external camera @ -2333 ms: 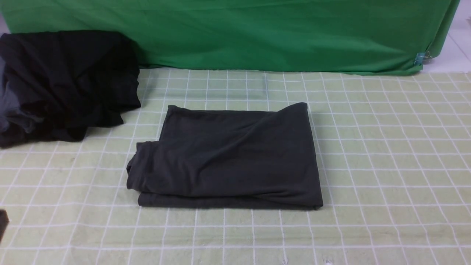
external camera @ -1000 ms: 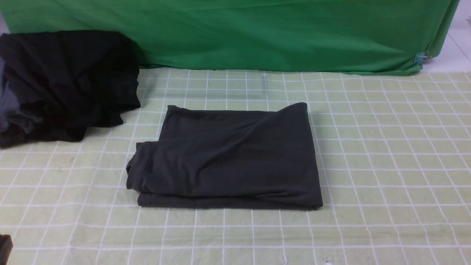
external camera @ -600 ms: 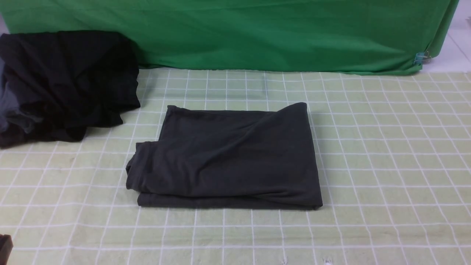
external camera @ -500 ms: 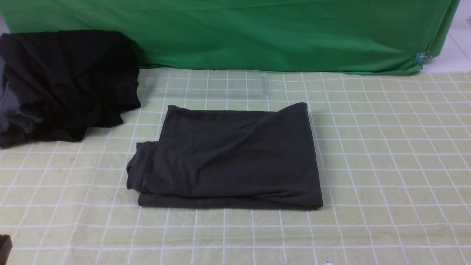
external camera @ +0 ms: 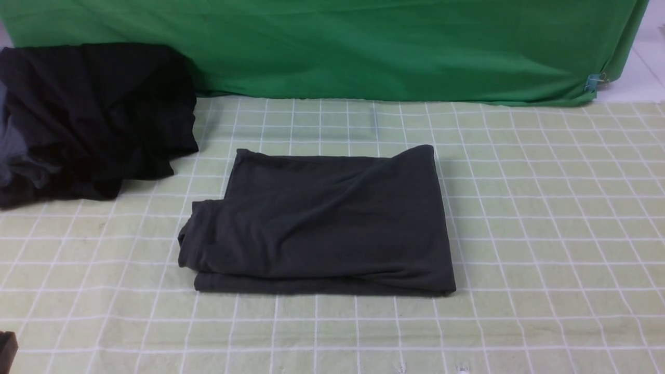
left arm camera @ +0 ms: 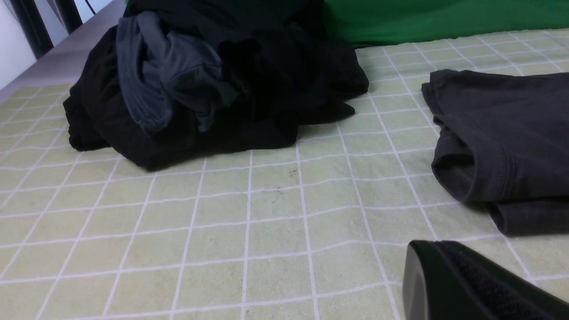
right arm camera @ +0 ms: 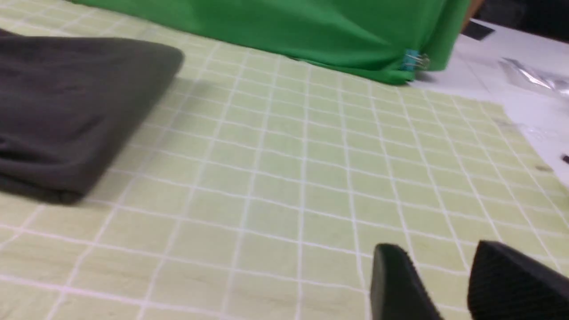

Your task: Fold a long-sleeved shirt over a green coffee tablecloth.

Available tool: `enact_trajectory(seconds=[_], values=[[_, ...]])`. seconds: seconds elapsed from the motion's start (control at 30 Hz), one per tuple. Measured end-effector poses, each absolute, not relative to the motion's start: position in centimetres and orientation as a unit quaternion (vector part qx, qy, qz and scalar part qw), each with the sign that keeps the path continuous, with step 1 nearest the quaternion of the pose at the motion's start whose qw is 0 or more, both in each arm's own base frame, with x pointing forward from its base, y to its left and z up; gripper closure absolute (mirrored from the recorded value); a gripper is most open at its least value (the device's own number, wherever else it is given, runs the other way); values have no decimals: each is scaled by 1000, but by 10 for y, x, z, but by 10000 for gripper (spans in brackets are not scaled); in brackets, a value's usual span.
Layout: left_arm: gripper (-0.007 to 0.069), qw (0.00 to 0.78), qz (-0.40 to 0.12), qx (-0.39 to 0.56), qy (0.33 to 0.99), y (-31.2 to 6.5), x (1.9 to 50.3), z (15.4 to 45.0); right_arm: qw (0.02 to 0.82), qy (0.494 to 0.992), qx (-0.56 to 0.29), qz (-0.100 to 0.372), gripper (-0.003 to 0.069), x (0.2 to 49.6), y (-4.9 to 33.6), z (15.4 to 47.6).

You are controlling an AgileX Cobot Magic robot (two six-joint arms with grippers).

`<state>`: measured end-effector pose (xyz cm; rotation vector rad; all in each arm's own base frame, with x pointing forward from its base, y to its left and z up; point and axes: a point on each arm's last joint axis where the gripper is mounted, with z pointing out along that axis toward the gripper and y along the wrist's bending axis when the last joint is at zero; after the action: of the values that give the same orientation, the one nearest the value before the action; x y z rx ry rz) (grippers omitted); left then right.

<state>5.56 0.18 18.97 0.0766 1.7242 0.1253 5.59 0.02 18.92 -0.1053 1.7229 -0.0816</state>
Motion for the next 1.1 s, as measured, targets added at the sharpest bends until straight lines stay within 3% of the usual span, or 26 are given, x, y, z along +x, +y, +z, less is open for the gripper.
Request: enact_trajectory(seconds=[1.1], values=[[622,648,56,34,758,2,56,190,649,759,-32,-43,418,56,-1,189]])
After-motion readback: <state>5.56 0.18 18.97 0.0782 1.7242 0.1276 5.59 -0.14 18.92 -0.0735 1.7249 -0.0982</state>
